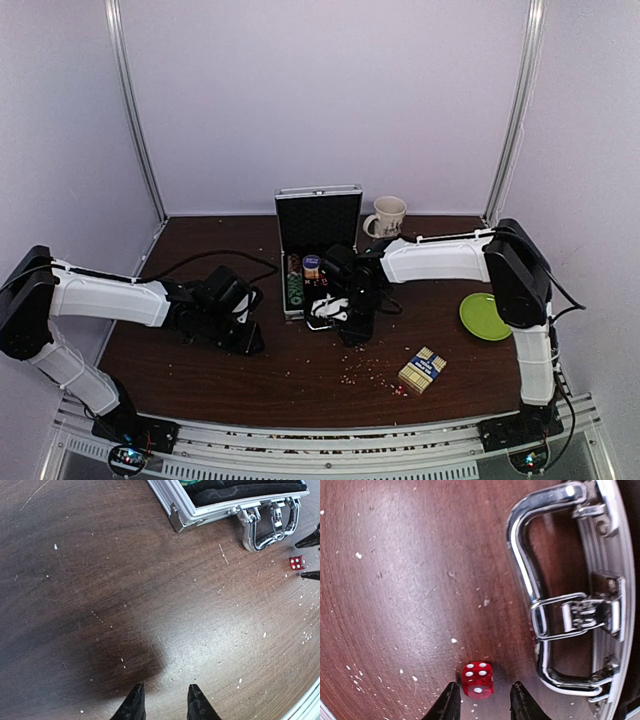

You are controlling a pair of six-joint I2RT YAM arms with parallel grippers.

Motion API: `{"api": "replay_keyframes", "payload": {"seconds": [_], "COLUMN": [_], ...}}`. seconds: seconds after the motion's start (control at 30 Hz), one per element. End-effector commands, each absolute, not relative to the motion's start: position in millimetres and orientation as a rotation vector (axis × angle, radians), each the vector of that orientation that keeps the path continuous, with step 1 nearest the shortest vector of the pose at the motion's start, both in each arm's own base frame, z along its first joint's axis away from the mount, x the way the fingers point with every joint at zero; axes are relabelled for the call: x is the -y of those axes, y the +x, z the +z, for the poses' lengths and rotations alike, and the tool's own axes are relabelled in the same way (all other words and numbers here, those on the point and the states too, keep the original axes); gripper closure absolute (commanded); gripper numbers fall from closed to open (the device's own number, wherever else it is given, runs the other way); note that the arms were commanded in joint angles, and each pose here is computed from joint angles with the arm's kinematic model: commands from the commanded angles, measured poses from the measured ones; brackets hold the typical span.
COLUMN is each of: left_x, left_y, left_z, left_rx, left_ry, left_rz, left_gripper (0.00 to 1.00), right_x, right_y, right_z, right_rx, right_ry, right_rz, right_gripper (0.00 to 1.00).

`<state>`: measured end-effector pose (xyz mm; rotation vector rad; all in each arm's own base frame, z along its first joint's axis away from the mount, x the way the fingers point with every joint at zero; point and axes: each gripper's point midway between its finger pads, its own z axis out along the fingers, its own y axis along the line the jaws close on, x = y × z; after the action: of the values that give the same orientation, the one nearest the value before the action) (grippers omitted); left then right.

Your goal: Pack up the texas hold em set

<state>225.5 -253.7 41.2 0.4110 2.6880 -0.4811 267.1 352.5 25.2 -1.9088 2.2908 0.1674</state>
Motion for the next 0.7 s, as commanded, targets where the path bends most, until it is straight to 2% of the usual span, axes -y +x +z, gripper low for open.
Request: {"api": "replay_keyframes", "payload": {"seconds": [0.0,0.13,0.53,0.67], "left_x": [258.5,259.1,260.1,260.4], "left_y": [233.9,234.6,232.2,232.1], "left_z": [53.5,53.1,48.0,48.7], "left_rx": [-2.638,-2.638,-2.653,-2.652], "left_ry": [0.392,0.392,0.405,0.405], "left_rz": [-0.512,-0.513,-0.517,-0.522], "left_gripper": [0.69,0.69,0.69,0.69], "right_x": [-361.8,-364.6,-370.0,-371.1], "right_y": [268.6,263.6,257.9,260.5], "right_z": [28.5,26.3,31.4,51.6], "right_rx": [-2.269,-2.264,-2.261,-2.236], "right_ry": [-1.916,-1.938,-1.958,-1.934], "right_rz": [0.176,0.199,0.258,0.264], "right_gripper": [0.65,0.66,0.91,0.93]}}
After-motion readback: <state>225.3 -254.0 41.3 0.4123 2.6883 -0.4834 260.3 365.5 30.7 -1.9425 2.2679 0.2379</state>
